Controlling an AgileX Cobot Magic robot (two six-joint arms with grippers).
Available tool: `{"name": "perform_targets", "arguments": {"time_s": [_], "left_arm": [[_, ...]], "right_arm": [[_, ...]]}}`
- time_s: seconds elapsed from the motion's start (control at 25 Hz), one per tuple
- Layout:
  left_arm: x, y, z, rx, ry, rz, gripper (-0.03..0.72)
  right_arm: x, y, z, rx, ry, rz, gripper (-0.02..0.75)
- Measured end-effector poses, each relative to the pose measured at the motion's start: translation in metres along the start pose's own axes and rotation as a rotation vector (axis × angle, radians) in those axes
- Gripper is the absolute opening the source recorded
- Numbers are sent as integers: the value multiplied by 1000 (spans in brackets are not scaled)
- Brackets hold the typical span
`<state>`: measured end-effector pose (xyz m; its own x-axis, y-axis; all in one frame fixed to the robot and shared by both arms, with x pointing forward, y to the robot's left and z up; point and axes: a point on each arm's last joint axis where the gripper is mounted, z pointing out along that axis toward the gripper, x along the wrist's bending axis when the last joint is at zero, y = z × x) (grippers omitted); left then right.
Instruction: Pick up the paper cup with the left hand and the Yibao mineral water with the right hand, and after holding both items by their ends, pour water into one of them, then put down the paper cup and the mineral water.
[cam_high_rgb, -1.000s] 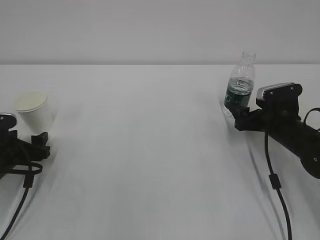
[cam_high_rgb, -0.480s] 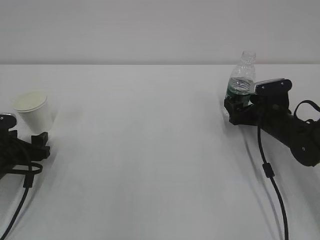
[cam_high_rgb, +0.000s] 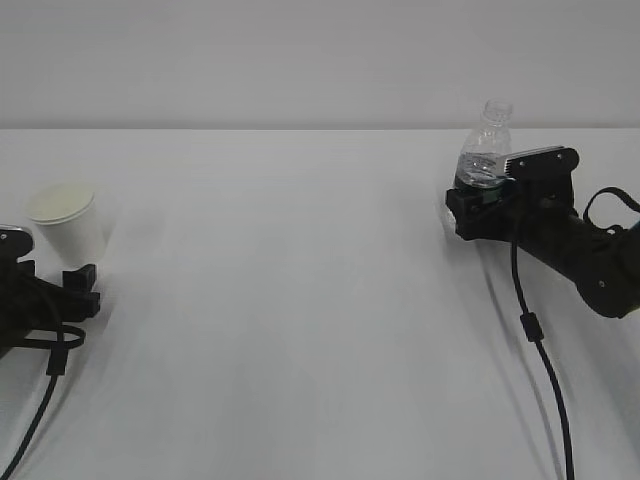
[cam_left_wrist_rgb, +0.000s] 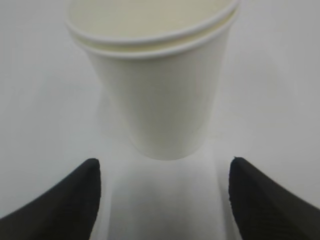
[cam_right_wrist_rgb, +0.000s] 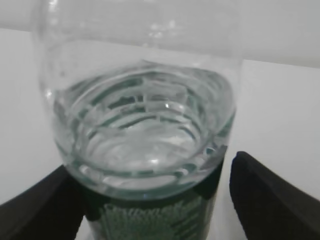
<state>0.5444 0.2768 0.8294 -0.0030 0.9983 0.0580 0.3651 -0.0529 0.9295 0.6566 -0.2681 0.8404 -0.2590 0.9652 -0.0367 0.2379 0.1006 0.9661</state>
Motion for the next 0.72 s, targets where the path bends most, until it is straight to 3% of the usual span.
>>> {"name": "perform_targets", "arguments": {"time_s": [0.72], "left_arm": [[-1,13,5,-50,1,8,573]], "right_arm": [[1,-3,0,31,16,-7,659]]}}
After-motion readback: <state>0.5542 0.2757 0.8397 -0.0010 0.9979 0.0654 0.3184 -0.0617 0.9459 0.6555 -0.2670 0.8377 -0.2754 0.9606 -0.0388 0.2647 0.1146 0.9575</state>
